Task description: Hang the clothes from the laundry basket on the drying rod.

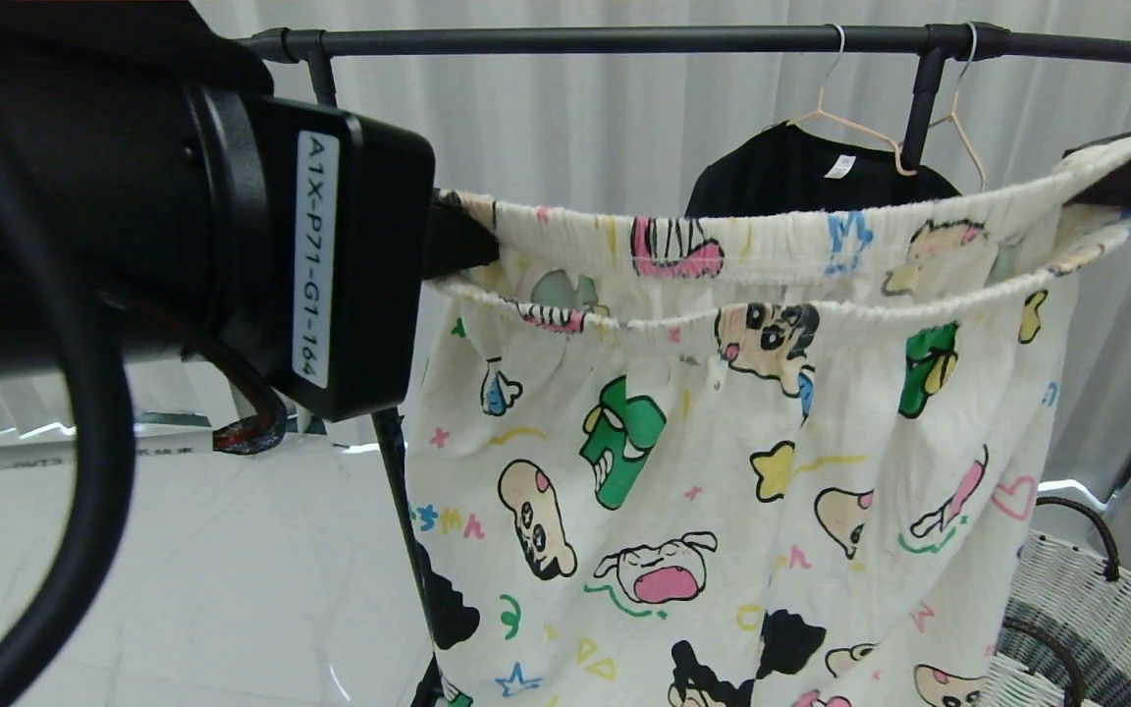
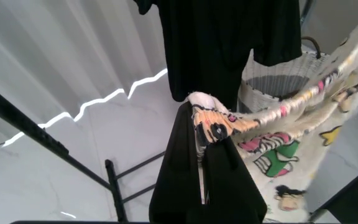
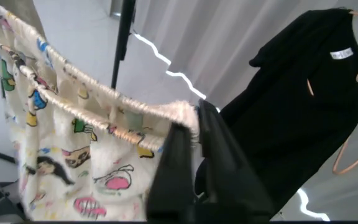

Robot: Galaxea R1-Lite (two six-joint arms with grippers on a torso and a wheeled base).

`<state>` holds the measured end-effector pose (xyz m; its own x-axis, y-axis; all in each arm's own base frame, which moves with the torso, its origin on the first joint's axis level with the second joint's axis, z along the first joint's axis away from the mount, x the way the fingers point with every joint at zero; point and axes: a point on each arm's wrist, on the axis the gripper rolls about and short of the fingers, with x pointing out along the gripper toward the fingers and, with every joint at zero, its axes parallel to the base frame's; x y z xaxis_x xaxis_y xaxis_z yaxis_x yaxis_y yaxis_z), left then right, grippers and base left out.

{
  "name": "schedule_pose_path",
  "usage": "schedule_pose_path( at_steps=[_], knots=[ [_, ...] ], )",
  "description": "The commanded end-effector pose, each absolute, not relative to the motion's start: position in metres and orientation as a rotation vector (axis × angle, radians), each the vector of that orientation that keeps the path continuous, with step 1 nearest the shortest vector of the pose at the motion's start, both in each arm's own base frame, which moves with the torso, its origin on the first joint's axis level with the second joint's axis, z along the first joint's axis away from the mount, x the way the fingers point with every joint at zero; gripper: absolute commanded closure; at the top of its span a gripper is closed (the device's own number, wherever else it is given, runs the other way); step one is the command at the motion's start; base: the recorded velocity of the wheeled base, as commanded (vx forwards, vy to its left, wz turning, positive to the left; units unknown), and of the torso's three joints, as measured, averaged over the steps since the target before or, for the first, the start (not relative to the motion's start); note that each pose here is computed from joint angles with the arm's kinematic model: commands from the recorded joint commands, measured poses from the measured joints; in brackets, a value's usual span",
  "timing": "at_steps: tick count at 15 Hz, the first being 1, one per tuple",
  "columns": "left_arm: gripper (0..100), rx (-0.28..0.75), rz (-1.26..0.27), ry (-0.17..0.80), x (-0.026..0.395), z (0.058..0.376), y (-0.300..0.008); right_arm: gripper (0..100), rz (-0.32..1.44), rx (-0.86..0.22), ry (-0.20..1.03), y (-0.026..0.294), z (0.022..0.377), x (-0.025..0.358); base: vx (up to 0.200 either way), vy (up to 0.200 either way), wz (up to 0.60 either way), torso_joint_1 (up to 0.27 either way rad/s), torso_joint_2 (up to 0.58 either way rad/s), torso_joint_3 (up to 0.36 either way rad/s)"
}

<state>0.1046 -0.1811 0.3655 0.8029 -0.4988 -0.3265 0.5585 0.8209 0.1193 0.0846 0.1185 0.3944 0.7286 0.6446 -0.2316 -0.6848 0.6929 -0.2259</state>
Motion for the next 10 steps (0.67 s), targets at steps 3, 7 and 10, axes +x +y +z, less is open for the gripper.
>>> schedule_pose_path(
  at_steps=[3,7,10],
  knots=[
    [100,0.209,-0.546,0.288,0.108,0.366,-0.178,0,0.742,-0.328,0.165,0.116,0.385,0.083,0.0,0.0,0.0,0.0,0.0,0.0],
    [100,0.225,-0.333,0.298,0.129,0.36,-0.166,0,0.729,-0.338,0.178,0.096,0.371,0.071,0.0,0.0,0.0,0.0,0.0,0.0],
    [100,0.244,-0.273,0.323,0.135,0.351,-0.159,0,0.701,-0.327,0.174,0.08,0.366,0.063,0.0,0.0,0.0,0.0,0.0,0.0]
  ],
)
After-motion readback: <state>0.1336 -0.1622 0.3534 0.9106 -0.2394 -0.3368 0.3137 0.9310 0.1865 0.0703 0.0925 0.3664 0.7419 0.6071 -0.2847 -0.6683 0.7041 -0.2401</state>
